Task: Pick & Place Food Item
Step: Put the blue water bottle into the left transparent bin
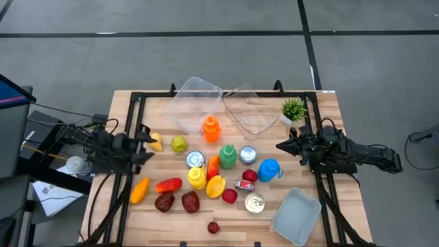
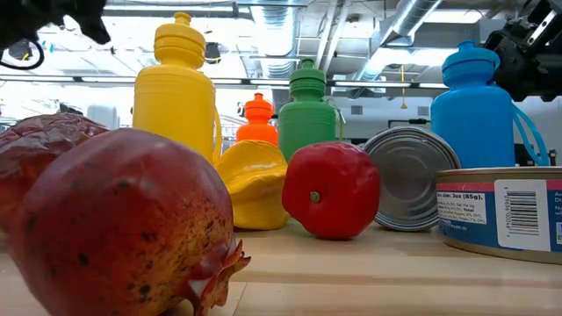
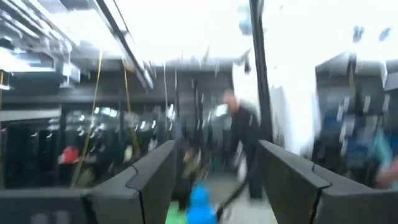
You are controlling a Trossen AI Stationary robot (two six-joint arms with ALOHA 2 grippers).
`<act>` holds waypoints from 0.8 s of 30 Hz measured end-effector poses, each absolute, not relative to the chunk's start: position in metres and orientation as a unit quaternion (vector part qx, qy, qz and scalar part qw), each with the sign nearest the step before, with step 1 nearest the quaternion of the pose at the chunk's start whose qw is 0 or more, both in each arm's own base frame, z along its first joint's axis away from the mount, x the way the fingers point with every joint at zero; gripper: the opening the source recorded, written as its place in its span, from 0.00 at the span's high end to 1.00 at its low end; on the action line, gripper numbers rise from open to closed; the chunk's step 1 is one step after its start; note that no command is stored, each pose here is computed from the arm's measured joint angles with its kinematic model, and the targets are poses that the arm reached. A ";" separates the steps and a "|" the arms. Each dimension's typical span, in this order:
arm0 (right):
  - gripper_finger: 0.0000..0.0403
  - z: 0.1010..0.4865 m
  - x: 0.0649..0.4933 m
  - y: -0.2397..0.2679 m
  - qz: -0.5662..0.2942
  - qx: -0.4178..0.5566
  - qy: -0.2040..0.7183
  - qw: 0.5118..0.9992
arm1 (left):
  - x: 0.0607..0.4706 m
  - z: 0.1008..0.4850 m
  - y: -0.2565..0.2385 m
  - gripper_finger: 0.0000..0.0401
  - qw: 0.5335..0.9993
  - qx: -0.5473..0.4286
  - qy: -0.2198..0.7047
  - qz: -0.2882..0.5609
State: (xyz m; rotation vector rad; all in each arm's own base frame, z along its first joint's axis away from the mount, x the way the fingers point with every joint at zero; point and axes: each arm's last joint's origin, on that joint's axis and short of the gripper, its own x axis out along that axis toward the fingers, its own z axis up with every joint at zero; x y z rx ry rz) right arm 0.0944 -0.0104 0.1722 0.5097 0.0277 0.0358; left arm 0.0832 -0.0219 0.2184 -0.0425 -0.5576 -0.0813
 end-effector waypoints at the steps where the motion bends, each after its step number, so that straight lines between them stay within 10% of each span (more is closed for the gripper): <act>1: 0.97 0.172 0.094 -0.010 0.018 0.252 0.014 0.967 | 0.081 0.221 -0.021 0.48 0.955 -0.040 -0.291 -0.044; 24: 0.97 0.177 0.094 -0.013 -0.015 0.388 -0.027 0.921 | 0.076 0.229 -0.019 0.48 0.935 -0.096 -0.336 -0.056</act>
